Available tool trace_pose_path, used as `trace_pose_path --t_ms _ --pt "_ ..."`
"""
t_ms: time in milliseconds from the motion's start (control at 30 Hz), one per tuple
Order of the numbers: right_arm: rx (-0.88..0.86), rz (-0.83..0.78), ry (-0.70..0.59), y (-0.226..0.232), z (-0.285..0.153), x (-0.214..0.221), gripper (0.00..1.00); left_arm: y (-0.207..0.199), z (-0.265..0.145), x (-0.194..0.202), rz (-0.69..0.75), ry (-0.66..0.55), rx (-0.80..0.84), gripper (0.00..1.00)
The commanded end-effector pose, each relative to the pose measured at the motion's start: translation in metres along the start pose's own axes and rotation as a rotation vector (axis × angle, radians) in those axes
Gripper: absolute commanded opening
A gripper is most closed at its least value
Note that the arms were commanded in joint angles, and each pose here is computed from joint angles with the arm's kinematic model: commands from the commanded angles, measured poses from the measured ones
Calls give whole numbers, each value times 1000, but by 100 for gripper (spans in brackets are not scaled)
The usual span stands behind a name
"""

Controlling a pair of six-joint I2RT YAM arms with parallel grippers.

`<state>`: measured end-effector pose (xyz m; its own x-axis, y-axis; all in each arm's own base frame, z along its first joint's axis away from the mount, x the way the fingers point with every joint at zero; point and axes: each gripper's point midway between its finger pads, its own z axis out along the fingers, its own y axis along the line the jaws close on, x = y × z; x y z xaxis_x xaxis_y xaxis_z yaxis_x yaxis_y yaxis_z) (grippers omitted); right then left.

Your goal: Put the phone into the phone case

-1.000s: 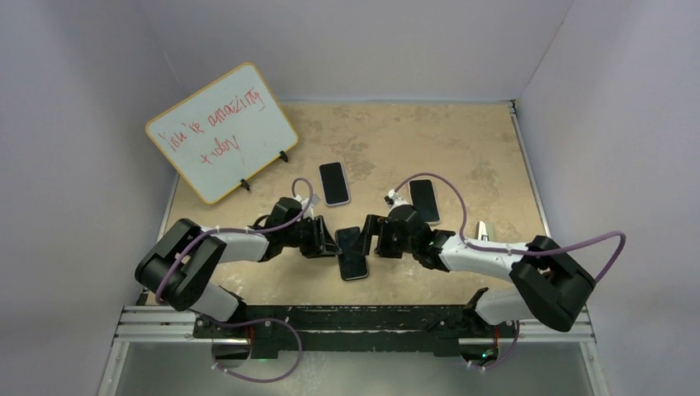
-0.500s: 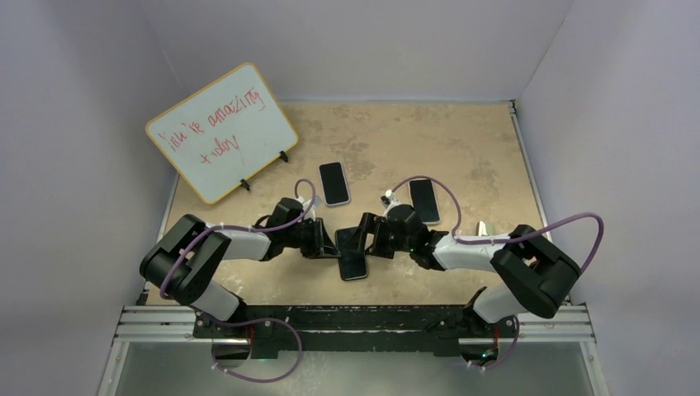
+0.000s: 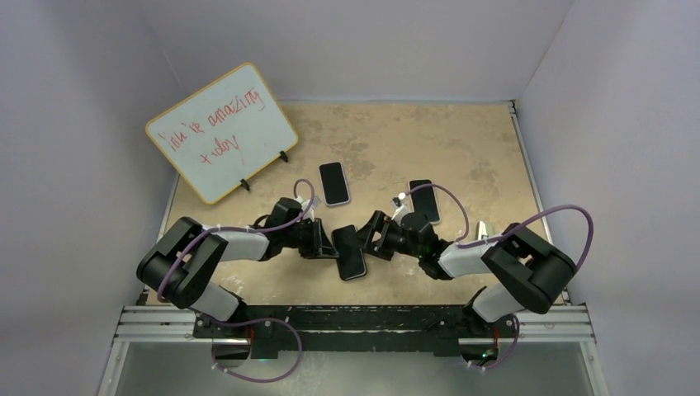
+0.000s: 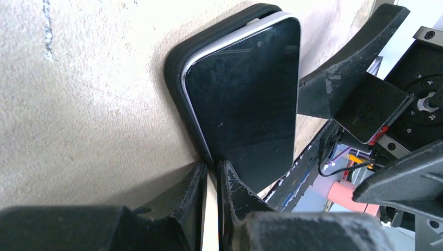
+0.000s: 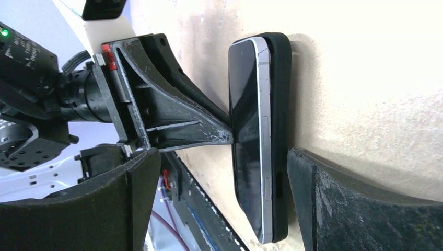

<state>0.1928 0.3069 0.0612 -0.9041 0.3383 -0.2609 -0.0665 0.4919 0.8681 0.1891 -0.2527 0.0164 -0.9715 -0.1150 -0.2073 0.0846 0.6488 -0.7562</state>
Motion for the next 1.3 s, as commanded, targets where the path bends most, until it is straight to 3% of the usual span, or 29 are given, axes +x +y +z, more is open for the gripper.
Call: trace_pose_path --t_ms 0,233,400,467,633,867,1100,1267 --pt "-287 -6 53 69 -7 6 89 10 -1 0 31 -9 -52 14" --pt "-317 -38 92 70 -6 13 86 9 0 -2 33 -11 -51 16" --pt "-194 -27 111 42 4 17 80 7 -1 -3 32 -11 -46 17" --pt "-171 -28 117 36 6 18 71 5 -1 -3 32 -16 -43 18" --pt "-142 -37 120 28 10 19 36 3 -3 -4 33 -21 -38 20" --pt "-78 -50 121 15 17 18 1 3 -4 -3 36 -23 -35 22" --pt "-13 -91 101 11 16 11 0 -5 -5 -5 42 -21 -10 27" --pt "-12 -101 70 21 3 5 0 -29 -21 -14 110 -57 51 54"
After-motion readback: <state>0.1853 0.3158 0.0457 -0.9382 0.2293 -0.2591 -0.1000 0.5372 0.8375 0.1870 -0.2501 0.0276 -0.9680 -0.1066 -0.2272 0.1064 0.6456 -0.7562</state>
